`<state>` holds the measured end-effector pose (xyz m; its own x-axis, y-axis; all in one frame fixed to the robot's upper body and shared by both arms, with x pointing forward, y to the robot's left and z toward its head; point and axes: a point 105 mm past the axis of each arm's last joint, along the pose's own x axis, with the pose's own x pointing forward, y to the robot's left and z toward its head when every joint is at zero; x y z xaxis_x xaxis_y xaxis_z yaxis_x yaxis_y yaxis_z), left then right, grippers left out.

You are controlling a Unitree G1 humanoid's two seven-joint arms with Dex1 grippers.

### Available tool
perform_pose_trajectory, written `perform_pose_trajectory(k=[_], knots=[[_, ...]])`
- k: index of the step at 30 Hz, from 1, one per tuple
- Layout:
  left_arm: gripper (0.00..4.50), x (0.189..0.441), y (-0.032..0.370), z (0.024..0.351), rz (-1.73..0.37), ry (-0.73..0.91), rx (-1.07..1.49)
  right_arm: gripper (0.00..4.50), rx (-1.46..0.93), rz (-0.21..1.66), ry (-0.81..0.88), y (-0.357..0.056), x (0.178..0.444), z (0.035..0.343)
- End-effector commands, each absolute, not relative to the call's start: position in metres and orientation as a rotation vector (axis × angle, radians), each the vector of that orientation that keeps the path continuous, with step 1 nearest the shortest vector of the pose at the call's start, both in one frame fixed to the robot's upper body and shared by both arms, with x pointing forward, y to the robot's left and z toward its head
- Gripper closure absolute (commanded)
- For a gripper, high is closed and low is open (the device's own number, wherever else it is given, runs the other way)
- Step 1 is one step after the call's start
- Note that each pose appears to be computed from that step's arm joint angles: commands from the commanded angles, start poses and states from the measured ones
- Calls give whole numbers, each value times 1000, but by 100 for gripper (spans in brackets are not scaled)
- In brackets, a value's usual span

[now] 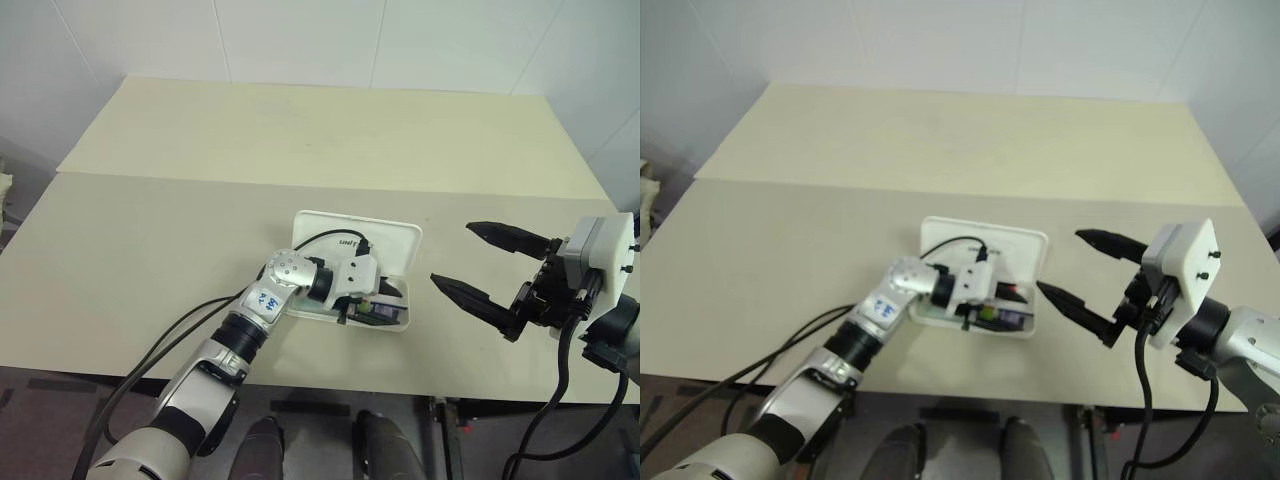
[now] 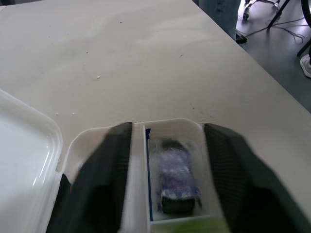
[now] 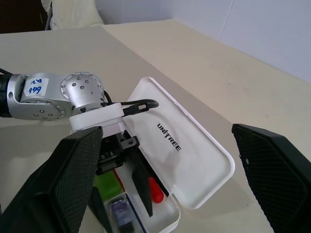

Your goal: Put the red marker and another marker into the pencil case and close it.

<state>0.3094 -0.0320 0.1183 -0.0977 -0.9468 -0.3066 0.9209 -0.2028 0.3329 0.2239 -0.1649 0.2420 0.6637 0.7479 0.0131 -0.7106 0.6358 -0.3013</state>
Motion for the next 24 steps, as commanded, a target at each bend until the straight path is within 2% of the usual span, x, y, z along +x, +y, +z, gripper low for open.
perform_pose_trajectory(k=[1, 10, 16, 19, 21, 24], knots=[[145, 304, -34, 135, -1728, -127, 509, 0, -293, 856, -196, -159, 220, 250], [145, 296, -22, 156, -1727, -198, 466, 0, -287, 873, -198, -158, 224, 249], [145, 292, 26, 194, -1599, -306, 270, 0, -278, 886, -188, -161, 228, 246], [205, 295, 52, 201, -1509, -321, 236, 0, -284, 887, -179, -165, 228, 245], [274, 294, 54, 202, -1502, -319, 231, 0, -285, 888, -179, -166, 228, 245], [376, 306, 115, 204, -1314, -281, 267, 0, -296, 930, -134, -170, 225, 239]])
